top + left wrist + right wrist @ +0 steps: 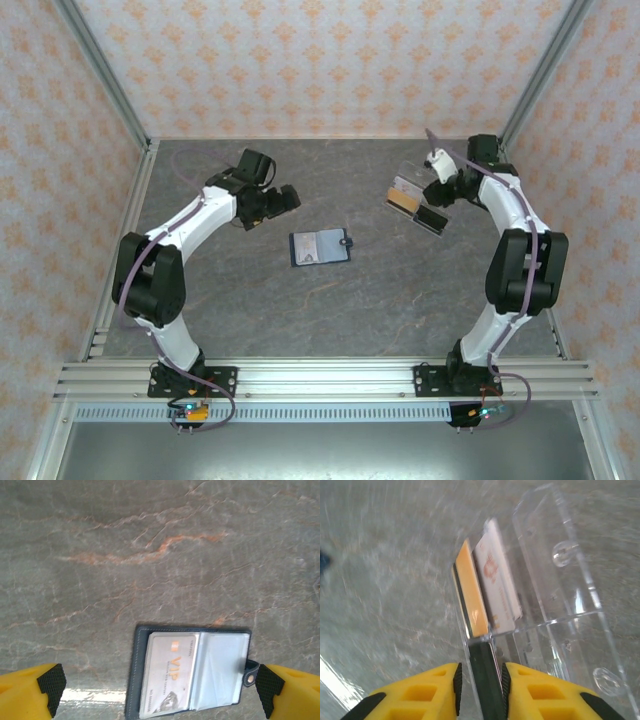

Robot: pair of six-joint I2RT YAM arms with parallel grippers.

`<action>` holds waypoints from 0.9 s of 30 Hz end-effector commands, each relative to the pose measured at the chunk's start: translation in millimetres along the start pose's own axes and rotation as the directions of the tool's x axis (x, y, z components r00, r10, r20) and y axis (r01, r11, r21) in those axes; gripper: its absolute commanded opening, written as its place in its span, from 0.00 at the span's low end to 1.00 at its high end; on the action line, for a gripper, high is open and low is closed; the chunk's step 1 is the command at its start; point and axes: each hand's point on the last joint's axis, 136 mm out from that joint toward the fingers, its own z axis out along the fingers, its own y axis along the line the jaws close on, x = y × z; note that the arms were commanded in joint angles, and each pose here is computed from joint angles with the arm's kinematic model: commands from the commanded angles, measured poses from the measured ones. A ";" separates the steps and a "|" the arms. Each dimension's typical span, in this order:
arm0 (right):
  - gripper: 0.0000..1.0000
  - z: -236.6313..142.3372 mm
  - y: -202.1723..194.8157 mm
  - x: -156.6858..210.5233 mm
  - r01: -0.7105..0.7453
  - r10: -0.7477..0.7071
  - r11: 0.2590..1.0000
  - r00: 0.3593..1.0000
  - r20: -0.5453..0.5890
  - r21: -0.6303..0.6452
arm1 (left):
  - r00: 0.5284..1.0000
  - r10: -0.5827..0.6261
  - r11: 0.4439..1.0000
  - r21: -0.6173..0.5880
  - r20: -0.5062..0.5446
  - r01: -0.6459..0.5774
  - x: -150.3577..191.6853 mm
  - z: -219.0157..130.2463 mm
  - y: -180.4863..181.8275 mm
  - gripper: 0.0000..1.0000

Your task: Take the credit cards out of the card holder

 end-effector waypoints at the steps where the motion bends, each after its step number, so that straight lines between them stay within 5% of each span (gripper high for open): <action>1: 0.28 -22.4 4.4 -48.4 -0.297 0.294 0.955 0.944 0.152 -0.003 | 0.999 -0.027 0.999 0.033 0.046 0.025 -4.1 -14.3 1.1 1.00; 12: 0.27 29.2 121.1 -67.9 -0.562 0.566 0.818 0.824 -0.003 -0.117 | 0.999 -0.031 0.998 0.057 0.013 0.030 29.7 -6.9 15.3 1.00; 17: 0.39 61.9 182.0 -58.6 -0.561 0.556 0.818 0.828 -0.074 -0.129 | 1.000 -0.026 0.998 0.065 -0.001 0.026 40.8 -1.9 17.4 1.00; 27: 0.31 114.6 280.3 -29.6 -0.679 0.592 0.682 0.731 -0.340 -0.271 | 0.999 0.002 0.993 0.120 -0.044 0.003 53.4 12.2 2.7 0.95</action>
